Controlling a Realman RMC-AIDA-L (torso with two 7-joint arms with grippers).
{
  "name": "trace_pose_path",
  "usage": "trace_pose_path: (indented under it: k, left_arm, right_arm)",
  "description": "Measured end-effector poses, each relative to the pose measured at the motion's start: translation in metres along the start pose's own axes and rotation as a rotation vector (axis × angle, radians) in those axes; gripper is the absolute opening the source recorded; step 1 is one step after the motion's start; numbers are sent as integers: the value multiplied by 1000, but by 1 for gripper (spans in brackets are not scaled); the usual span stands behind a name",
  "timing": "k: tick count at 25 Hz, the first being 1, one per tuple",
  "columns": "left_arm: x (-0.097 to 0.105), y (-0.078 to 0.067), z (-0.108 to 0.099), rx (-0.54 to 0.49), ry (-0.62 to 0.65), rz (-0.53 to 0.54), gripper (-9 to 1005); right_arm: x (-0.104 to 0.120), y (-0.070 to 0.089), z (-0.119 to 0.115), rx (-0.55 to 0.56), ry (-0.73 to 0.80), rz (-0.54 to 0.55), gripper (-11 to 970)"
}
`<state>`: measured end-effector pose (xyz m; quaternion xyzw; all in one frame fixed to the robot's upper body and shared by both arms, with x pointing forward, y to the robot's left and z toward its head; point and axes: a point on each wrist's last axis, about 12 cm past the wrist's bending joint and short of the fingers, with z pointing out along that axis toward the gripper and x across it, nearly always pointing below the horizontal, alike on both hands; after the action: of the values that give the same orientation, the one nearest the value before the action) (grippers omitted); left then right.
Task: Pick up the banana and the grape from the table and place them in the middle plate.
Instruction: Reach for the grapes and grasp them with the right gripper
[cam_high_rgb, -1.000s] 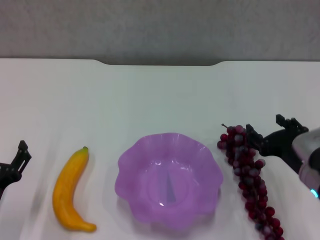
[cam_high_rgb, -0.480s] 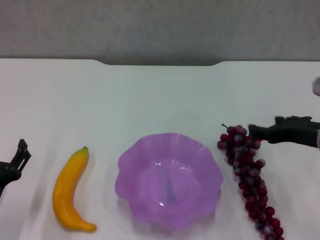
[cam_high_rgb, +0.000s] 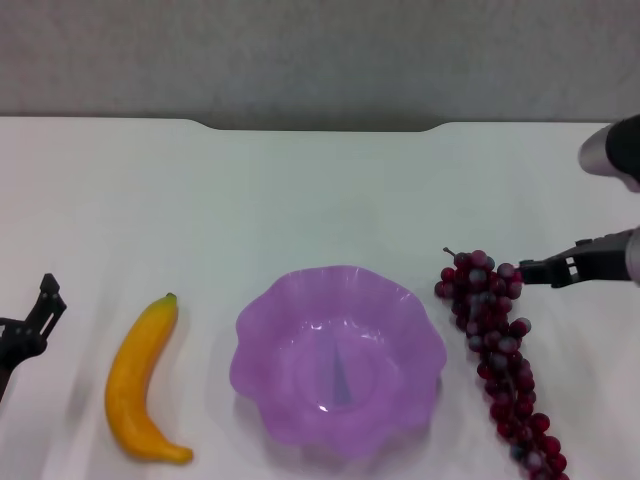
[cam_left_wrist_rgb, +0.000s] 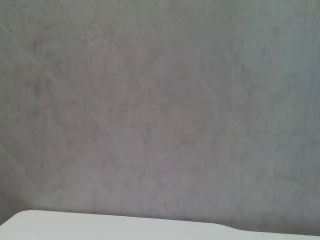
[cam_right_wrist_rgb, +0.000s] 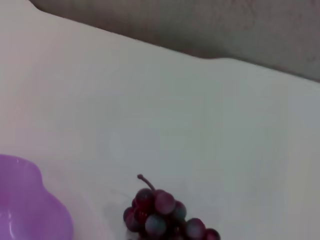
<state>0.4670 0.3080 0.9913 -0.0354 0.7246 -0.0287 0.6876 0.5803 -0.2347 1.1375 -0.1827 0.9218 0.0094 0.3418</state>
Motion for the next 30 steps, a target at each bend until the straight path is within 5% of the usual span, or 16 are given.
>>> trace_pose_path:
  k: [11,30]
  left_arm:
    - [0,0,1,2,1,5,907]
    - [1,-2,2,3,14,5,907]
  right_arm:
    - [29,7,41,-32,71,59,787]
    - [40,27,59,-99,66,59,774]
